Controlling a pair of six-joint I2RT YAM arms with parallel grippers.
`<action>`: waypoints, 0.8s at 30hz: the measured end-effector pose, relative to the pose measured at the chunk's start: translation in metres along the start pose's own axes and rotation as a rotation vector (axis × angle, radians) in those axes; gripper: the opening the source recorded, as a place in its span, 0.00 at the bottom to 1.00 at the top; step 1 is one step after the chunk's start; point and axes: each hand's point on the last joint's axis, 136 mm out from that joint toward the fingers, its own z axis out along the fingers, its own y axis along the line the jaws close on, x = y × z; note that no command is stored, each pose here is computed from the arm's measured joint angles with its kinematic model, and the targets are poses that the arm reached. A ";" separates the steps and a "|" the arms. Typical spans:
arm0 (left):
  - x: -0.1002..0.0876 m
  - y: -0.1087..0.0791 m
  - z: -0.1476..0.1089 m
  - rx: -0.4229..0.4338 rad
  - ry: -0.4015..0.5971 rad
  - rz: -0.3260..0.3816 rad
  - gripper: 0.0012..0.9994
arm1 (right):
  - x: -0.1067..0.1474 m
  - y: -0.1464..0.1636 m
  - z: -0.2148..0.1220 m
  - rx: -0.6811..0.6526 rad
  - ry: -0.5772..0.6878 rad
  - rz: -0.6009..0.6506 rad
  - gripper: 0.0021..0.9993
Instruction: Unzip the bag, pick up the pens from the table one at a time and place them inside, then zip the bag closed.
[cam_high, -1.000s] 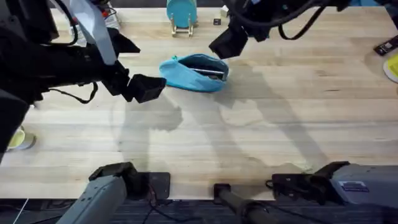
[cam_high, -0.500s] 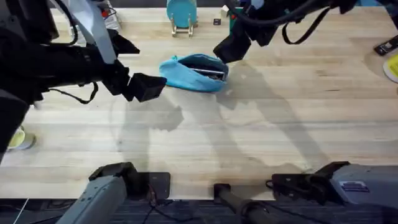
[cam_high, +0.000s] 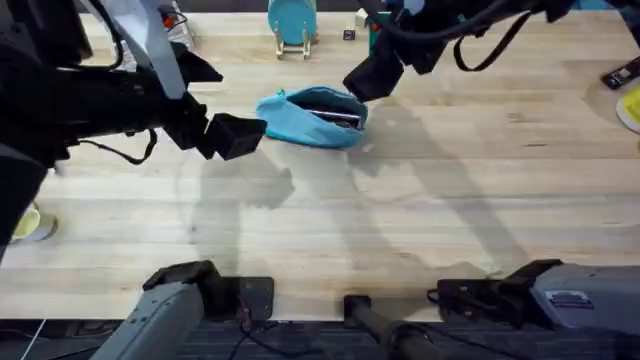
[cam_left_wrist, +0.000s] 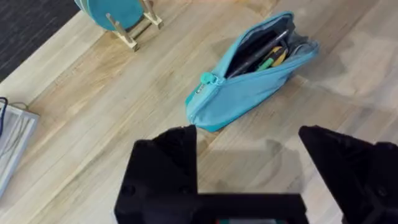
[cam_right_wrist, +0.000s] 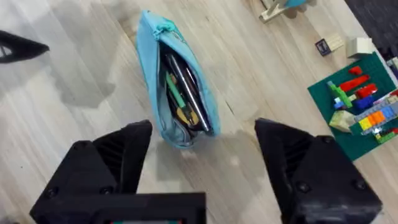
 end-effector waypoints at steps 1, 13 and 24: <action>0.000 0.000 0.000 -0.001 -0.001 0.000 0.99 | 0.000 0.000 0.000 0.000 0.000 0.000 1.00; 0.008 0.033 -0.019 -0.100 -0.047 -0.083 0.99 | -0.003 -0.001 0.000 0.005 -0.011 0.006 1.00; 0.031 0.058 -0.011 -0.033 -0.097 -0.149 0.99 | -0.029 0.000 0.007 0.015 -0.097 0.069 1.00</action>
